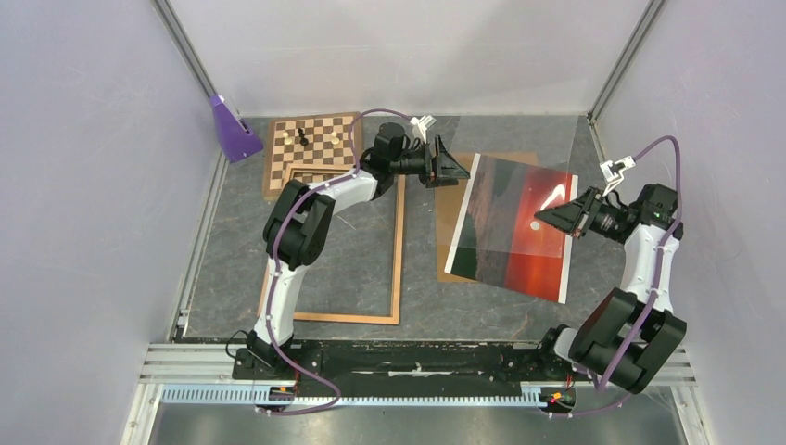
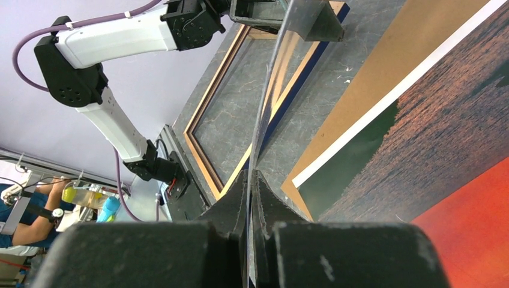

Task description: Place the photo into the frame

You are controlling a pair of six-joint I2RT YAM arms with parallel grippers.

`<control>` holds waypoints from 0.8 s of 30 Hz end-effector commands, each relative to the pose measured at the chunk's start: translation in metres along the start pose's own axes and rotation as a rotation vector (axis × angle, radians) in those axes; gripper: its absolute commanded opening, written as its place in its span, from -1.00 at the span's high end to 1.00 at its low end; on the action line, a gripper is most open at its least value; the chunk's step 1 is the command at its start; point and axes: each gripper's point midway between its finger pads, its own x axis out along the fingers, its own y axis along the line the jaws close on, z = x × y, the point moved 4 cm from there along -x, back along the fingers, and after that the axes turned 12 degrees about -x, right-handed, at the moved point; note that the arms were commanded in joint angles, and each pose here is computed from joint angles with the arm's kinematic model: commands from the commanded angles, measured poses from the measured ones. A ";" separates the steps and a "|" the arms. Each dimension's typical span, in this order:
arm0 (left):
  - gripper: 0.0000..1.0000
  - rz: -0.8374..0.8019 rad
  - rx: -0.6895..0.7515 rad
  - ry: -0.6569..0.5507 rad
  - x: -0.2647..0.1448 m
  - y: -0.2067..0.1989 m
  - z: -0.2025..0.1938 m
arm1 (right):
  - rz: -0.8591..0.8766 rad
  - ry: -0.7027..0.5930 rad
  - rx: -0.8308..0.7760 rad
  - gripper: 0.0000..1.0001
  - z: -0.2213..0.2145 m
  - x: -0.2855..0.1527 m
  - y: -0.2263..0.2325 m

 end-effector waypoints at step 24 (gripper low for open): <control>0.11 -0.002 0.102 -0.006 -0.018 -0.034 0.001 | -0.192 0.145 -0.053 1.00 -0.031 -0.006 -0.027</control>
